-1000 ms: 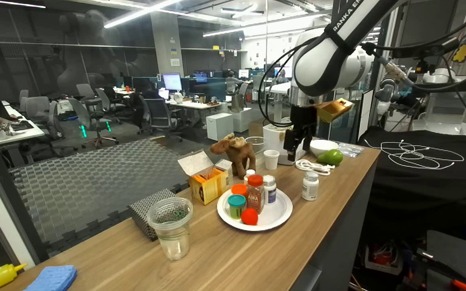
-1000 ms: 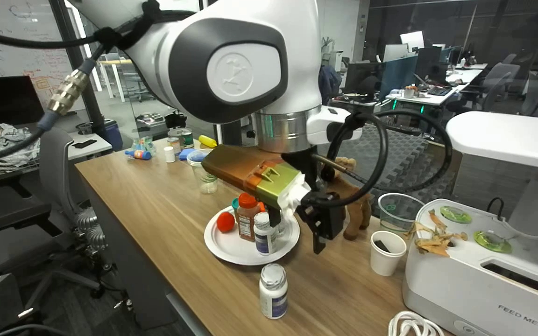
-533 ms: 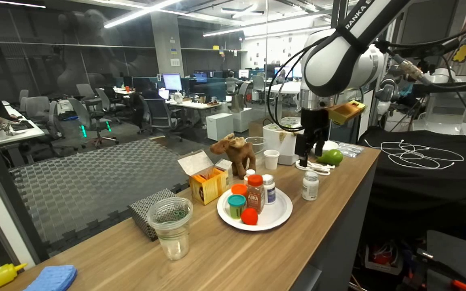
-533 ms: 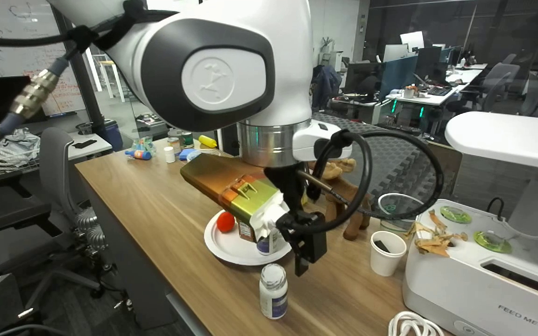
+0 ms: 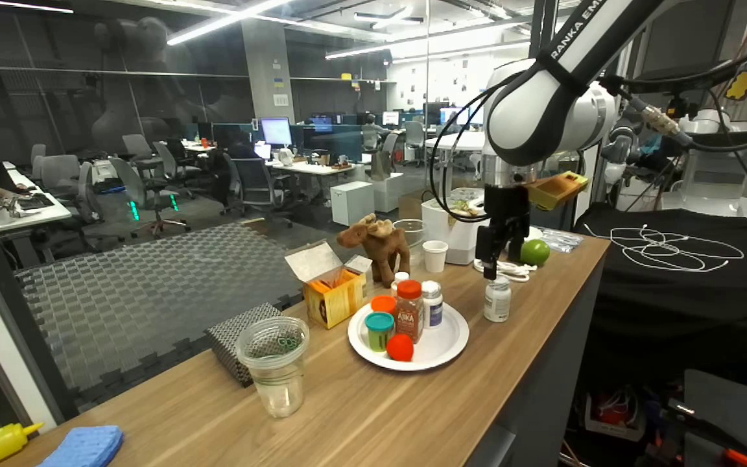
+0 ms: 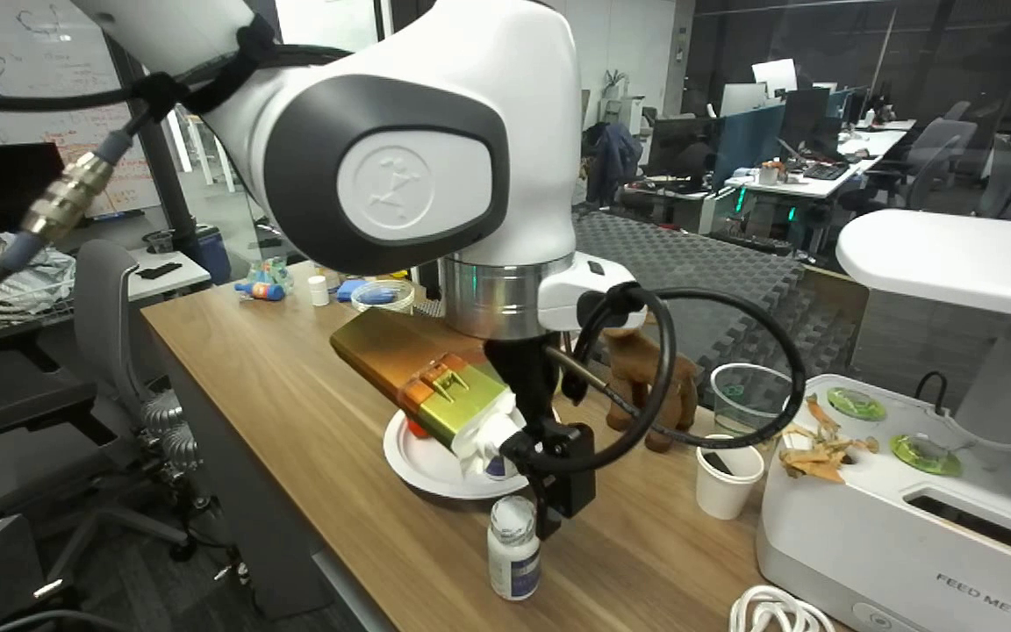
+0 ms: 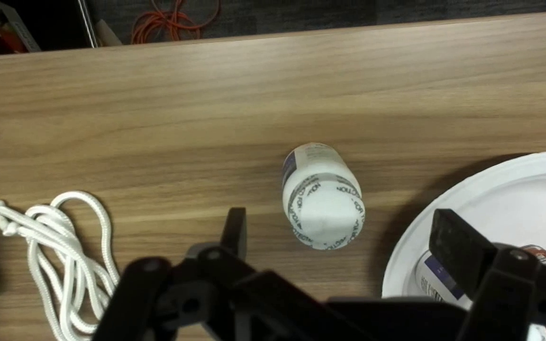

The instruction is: Pile up the plastic cups and put all the containers on the white plate

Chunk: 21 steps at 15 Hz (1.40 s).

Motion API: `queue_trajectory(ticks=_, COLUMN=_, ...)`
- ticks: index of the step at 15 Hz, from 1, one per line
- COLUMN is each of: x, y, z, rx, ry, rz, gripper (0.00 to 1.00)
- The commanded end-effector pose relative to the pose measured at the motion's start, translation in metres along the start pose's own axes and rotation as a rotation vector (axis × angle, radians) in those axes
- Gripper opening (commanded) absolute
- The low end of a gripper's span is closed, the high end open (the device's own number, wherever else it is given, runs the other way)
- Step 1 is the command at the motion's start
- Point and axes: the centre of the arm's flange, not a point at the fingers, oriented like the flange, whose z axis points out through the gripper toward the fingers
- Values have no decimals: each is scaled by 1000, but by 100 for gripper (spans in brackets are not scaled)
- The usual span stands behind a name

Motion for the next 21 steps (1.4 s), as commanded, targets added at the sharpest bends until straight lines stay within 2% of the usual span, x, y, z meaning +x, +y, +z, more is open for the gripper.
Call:
queue_trajectory(ticks=1, x=5, y=-3, z=5, rx=31, ry=-10, rz=14, gripper=100)
queue_trajectory(ticks=4, x=4, y=-4, z=14, rx=39, ry=-24, rz=30, gripper=100)
queue_trajectory(ticks=5, x=4, y=-4, z=16, rx=40, ry=-25, rz=36, gripper=77)
queue_trajectory(ticks=6, x=4, y=-3, z=18, rx=31, ry=-26, rz=45, gripper=74)
queue_trajectory(ticks=13, x=1, y=-3, z=22, rx=17, ry=-32, rz=70, gripper=19)
queue_trajectory(ticks=21, x=2, y=-2, z=16, rx=-10, ry=-17, rz=95, gripper=19)
